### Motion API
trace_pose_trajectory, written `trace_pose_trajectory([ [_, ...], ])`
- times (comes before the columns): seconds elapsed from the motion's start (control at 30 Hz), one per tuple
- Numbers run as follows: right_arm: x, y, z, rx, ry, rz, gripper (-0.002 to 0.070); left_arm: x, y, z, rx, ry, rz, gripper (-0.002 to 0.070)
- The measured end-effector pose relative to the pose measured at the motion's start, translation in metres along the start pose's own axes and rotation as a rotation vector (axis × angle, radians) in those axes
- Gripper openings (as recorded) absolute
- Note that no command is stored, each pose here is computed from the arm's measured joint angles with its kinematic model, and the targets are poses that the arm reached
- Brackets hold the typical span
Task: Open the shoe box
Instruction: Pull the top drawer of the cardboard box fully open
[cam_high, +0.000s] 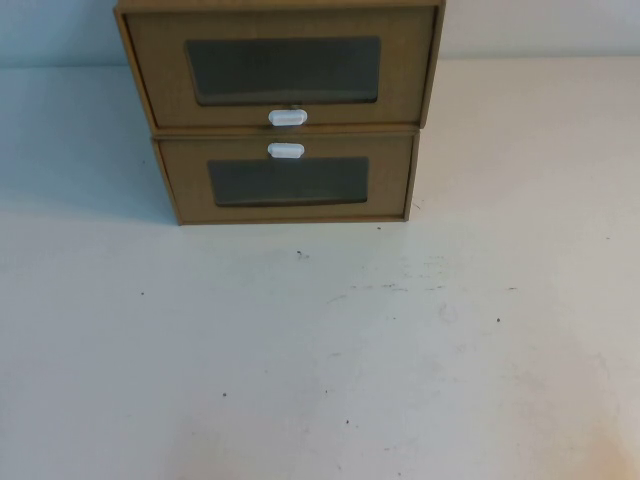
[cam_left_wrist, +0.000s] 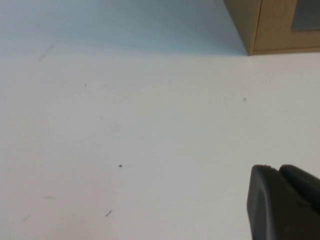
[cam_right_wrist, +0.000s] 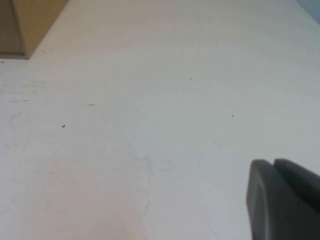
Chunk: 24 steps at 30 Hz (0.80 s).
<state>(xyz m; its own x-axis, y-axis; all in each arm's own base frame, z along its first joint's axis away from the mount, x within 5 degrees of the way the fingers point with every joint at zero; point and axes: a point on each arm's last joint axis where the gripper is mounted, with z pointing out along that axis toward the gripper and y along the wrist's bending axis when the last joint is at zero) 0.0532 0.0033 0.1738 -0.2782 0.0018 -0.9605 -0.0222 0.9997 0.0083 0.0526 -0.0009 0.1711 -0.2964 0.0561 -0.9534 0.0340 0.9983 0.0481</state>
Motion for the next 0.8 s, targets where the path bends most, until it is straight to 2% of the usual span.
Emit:
trace_pose_trajectory([
  [0.07, 0.0, 0.0, 0.0, 0.0, 0.0, 0.0, -0.0014, -0.003, -0.001, 0.0, 0.017, -0.027, -0.07, -0.0005],
  [0.23, 0.0, 0.0, 0.0, 0.0, 0.0, 0.0, -0.0013, -0.012, -0.005, -0.001, 0.084, -0.124, -0.385, -0.0005],
  [0.33, 0.0, 0.0, 0.0, 0.0, 0.0, 0.0, -0.0014, -0.018, -0.005, -0.002, 0.11, -0.177, -0.511, -0.0005],
  [0.43, 0.0, 0.0, 0.0, 0.0, 0.0, 0.0, -0.0013, -0.021, -0.005, -0.003, 0.113, -0.214, -0.551, -0.0005],
  [0.57, 0.0, 0.0, 0.0, 0.0, 0.0, 0.0, -0.0013, -0.024, -0.003, -0.003, 0.105, -0.253, -0.538, -0.0005],
  [0.8, 0.0, 0.0, 0.0, 0.0, 0.0, 0.0, -0.0013, -0.034, -0.006, -0.009, 0.138, -0.222, -0.558, -0.0005],
])
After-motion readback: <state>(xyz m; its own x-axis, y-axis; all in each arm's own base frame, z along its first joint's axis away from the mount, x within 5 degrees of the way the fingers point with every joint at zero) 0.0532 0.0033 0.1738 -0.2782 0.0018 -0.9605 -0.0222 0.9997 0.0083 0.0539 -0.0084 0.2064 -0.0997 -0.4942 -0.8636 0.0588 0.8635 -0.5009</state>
